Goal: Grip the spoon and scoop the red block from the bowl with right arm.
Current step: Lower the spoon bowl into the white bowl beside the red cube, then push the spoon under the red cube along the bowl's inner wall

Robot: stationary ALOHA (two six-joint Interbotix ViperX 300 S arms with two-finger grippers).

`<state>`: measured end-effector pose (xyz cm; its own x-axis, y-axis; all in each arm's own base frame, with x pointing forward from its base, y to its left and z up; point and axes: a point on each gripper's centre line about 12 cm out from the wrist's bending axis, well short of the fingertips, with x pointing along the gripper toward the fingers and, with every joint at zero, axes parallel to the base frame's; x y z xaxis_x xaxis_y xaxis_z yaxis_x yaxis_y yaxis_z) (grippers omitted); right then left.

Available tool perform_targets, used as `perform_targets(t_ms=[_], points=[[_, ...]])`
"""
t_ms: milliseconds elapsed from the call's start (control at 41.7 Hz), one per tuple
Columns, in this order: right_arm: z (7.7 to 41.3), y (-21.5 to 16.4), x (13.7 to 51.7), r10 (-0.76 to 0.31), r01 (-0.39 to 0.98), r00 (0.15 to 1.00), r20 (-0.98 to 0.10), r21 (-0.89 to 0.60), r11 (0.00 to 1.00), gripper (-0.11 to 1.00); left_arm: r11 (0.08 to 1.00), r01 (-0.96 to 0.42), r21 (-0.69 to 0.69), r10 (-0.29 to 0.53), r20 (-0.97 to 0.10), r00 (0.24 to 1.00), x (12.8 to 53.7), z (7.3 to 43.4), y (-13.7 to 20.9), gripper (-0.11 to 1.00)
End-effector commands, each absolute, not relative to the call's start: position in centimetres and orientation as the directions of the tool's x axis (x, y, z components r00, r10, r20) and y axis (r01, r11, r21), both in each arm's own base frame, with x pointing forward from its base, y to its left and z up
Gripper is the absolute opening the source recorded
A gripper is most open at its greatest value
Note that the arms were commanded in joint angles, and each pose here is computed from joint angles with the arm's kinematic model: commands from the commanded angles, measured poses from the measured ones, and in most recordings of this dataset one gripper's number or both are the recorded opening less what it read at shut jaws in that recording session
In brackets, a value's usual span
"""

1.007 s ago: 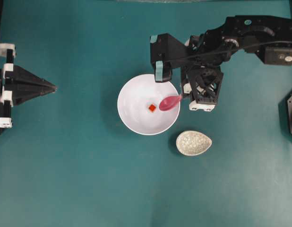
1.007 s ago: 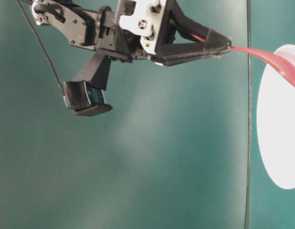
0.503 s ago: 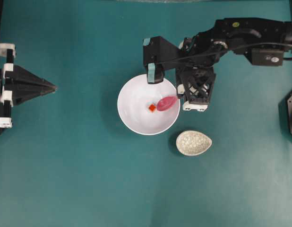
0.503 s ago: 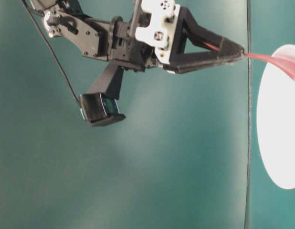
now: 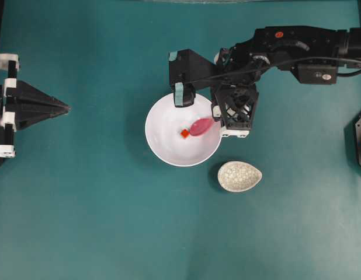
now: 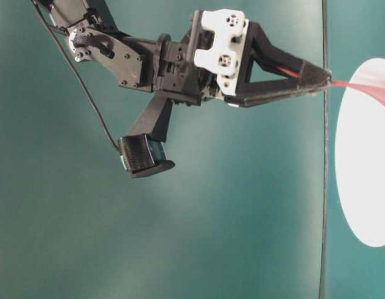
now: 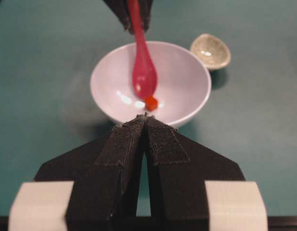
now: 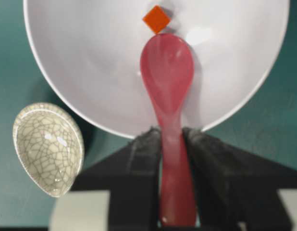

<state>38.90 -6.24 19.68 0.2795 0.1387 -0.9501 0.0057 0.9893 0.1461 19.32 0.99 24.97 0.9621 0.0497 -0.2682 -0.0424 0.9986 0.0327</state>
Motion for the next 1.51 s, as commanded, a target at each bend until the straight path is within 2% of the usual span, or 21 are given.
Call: perform_targets(t_ms=[0,312,1223,1486], points=[[21.0,-6.2,39.5,0.128,-0.005,0.323,-0.938,0.133,0.991,0.24,0.998,-0.046,0.034,0.053,-0.250,0.967,19.5,25.5,1.1,0.00],[20.6,-5.3,40.2,0.130,-0.025,0.335,-0.933,0.130,0.991,0.24,0.998,-0.045,0.036,0.053,-0.247,0.967,19.5,25.6,1.1,0.00],[21.3,-5.5,42.4,0.090,-0.011,0.458,-0.884,0.096,0.995,0.24,0.998,-0.046,0.034,0.053,-0.250,0.967,19.4,25.5,1.1,0.00],[21.4,-5.4,42.5,0.087,-0.011,0.470,-0.878,0.093,0.996,0.24,0.998,-0.046,0.034,0.053,-0.249,0.967,19.5,25.6,1.1,0.00]])
